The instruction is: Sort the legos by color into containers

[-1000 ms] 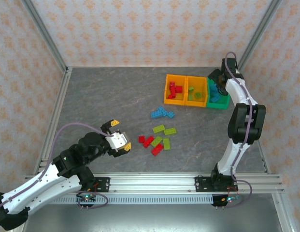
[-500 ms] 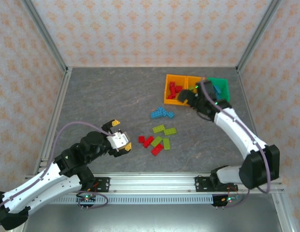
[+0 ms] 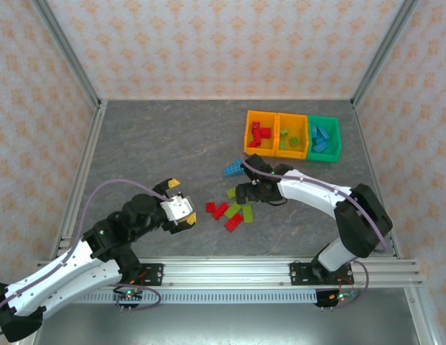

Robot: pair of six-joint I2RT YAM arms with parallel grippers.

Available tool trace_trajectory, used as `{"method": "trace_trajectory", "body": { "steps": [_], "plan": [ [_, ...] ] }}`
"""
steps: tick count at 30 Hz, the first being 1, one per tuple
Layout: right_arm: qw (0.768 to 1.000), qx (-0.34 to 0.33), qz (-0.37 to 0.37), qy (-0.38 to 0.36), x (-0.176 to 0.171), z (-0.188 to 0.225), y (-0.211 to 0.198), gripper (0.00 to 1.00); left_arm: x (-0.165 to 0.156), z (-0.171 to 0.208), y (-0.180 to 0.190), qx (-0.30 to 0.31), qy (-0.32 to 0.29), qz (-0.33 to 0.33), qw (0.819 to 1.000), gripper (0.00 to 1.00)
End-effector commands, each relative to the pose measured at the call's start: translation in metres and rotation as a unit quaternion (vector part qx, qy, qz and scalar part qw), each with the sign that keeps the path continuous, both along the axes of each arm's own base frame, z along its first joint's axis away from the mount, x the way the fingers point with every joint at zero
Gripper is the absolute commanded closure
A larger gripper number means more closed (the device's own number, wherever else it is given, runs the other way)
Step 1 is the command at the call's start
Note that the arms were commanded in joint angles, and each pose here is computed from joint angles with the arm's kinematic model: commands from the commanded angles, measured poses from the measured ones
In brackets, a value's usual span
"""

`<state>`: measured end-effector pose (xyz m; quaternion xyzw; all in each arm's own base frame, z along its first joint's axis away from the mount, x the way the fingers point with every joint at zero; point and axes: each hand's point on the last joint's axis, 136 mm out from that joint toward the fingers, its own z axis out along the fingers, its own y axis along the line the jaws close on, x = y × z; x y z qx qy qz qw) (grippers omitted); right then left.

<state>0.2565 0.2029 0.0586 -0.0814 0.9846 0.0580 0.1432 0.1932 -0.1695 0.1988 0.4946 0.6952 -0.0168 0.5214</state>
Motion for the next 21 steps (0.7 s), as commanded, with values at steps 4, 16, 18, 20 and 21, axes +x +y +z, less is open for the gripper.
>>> {"method": "trace_trajectory", "body": {
  "steps": [4,16,18,20,21],
  "plan": [
    [0.997,-0.067,0.028,-0.003,0.006,-0.023,-0.012,0.01,0.001,0.014,-0.001,-0.01,-0.013,-0.004,1.0,0.0],
    [0.999,-0.053,0.013,-0.003,0.025,-0.037,0.007,0.26,0.0,0.015,-0.001,-0.012,-0.013,-0.006,1.0,0.0],
    [0.998,-0.057,0.004,-0.006,0.025,-0.037,0.004,0.32,0.0,0.015,0.0,-0.012,-0.014,-0.006,1.0,0.0],
    [0.998,-0.057,-0.006,-0.016,0.026,-0.03,0.001,0.4,0.0,0.016,0.0,-0.013,-0.014,-0.006,1.0,0.0],
    [0.998,-0.053,-0.012,-0.027,0.027,-0.024,-0.001,0.43,0.0,0.015,0.0,-0.013,-0.014,-0.006,1.0,0.0]
  ]
}}
